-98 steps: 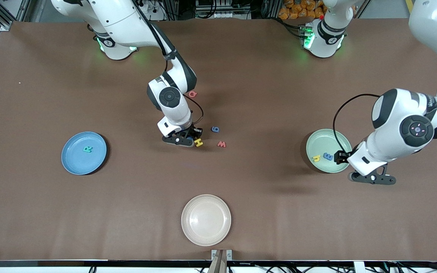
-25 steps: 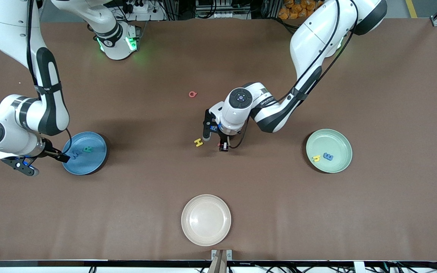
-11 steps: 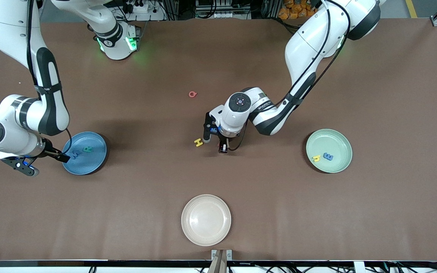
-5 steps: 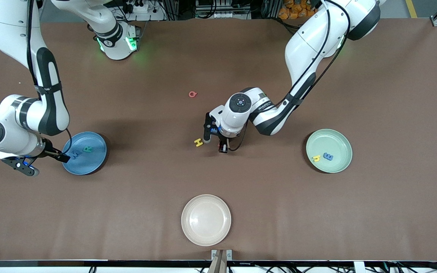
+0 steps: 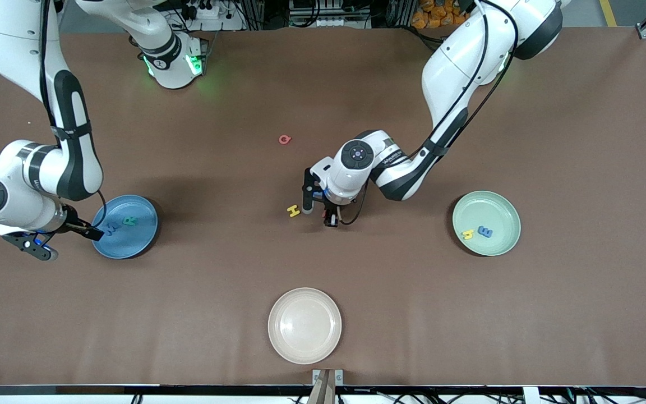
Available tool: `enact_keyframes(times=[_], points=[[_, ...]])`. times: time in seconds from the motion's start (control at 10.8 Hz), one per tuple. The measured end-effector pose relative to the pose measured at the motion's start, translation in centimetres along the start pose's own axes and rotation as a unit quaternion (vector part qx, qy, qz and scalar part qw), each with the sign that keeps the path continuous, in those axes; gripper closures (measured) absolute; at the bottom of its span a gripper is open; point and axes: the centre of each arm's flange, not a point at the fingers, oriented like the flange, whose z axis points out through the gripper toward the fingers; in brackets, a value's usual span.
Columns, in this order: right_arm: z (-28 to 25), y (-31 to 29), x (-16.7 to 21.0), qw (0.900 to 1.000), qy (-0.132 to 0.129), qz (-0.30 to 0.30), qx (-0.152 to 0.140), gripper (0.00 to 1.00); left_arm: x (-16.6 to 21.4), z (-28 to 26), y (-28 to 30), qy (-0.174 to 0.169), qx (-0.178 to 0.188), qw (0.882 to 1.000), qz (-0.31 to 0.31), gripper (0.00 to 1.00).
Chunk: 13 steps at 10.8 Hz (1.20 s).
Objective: Sort uppercase to blue plate, lowercase to green plate
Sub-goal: 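Close the left gripper on the pink w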
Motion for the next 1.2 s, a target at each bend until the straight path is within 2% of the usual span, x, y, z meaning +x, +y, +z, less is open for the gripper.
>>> enact_keyframes(times=[0.28,0.65,1.2], points=[[0.0,0.0,0.0,1.0,0.0,0.0,0.0,0.0,-0.09,0.01,-0.07,0.002,-0.003,1.0,-0.007,0.57],[0.0,-0.01,0.0,1.0,0.0,0.0,0.0,0.0,0.01,0.01,0.03,0.002,-0.005,1.0,-0.008,0.64],[0.0,-0.09,-0.02,1.0,0.0,-0.001,0.0,0.0,-0.1,0.03,-0.04,0.004,-0.008,1.0,-0.015,0.65]])
